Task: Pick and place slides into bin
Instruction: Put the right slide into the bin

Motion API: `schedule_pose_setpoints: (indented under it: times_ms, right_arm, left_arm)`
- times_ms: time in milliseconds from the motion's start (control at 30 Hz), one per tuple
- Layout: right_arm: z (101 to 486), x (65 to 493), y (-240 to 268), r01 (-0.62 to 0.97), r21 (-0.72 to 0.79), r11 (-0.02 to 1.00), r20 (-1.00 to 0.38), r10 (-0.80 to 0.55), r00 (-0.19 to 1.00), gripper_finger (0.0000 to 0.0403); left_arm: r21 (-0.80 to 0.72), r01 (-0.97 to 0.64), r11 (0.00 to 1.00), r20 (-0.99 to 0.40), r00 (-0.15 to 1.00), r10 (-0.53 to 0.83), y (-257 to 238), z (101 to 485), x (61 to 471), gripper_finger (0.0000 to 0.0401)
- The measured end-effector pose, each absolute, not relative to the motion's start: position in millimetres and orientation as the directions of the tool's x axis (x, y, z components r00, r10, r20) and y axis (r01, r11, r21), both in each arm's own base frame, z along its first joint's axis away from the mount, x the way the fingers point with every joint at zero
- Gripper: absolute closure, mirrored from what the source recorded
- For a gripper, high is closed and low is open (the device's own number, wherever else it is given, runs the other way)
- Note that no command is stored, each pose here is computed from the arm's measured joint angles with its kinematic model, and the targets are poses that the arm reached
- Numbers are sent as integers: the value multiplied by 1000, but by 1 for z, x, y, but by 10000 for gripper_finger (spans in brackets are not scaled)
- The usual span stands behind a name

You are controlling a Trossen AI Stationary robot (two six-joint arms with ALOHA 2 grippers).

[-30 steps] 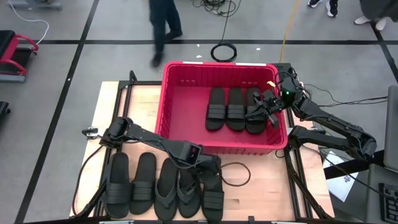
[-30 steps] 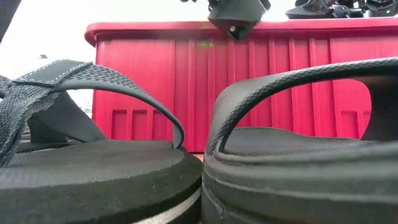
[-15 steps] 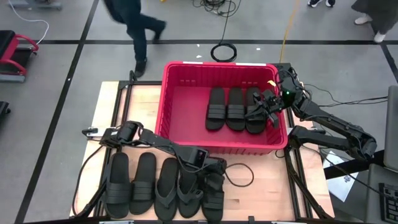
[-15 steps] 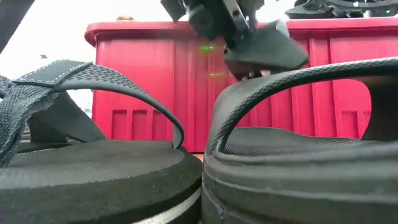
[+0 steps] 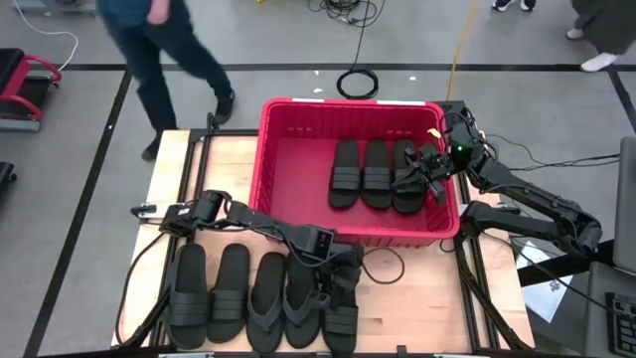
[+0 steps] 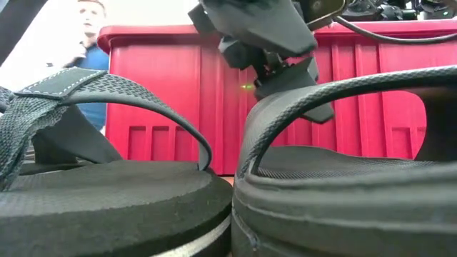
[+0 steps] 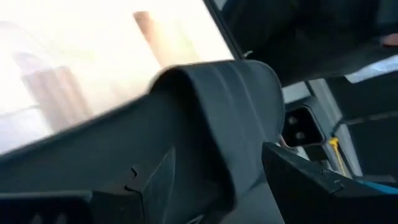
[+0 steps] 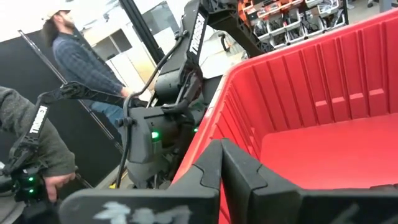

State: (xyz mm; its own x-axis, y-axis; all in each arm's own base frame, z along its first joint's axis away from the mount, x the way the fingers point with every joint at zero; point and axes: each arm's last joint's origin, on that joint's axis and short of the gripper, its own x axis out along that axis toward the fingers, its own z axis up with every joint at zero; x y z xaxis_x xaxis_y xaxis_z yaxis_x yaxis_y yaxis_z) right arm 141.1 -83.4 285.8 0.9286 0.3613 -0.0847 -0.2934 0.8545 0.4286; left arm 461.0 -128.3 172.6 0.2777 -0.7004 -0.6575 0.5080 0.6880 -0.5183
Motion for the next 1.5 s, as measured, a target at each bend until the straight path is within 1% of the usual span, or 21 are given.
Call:
schedule_pose_setpoints:
  times_ms: [100, 200, 533, 633, 700, 767, 900, 933, 967, 1133, 1267, 1400, 1500]
  right_arm:
    - [286, 141, -83, -294, 425, 856, -84, 361, 929, 403]
    - [286, 141, -83, -296, 419, 859, -85, 361, 929, 403]
    - [286, 141, -84, -293, 422, 858, -85, 360, 929, 403]
    - [286, 141, -83, -290, 434, 853, -85, 360, 929, 403]
    - [286, 141, -83, -290, 435, 853, -85, 360, 929, 403]
    - [286, 141, -83, -290, 434, 853, -85, 359, 929, 403]
    - [286, 141, -83, -289, 434, 853, -85, 358, 930, 403]
    - [286, 141, -83, -289, 434, 853, -85, 358, 930, 403]
    - [286, 141, -83, -289, 434, 853, -85, 358, 930, 403]
    - [286, 141, -83, -289, 432, 854, -85, 358, 930, 403]
    - [286, 141, -84, -289, 432, 854, -85, 357, 930, 403]
    - [286, 141, -83, -289, 431, 855, -85, 358, 930, 403]
    - [286, 141, -83, -292, 422, 858, -85, 358, 930, 403]
  left_arm:
    - [-551, 524, 649, -625, 256, -737, -131, 168, 459, 164]
    - [-578, 507, 640, -619, 239, -748, -133, 160, 455, 164]
    - [-602, 481, 638, -568, 303, -765, -138, 137, 451, 164]
    - [-601, 487, 634, -556, 315, -769, -139, 135, 450, 174]
    - [-587, 505, 632, -553, 320, -769, -139, 136, 451, 199]
    - [-582, 537, 611, -539, 308, -784, -142, 136, 450, 240]
    - [-563, 619, 547, -502, 269, -822, -150, 141, 449, 360]
    - [-561, 643, 522, -488, 253, -835, -153, 143, 449, 379]
    - [-555, 657, 510, -482, 245, -841, -156, 146, 449, 386]
    - [-556, 663, 501, -494, 221, -841, -164, 161, 447, 395]
    - [-537, 680, 499, -501, 219, -837, -163, 185, 439, 397]
    - [-507, 737, 446, -453, 213, -866, -161, 231, 423, 397]
    - [-476, 748, 462, -456, 238, -857, -157, 268, 405, 398]
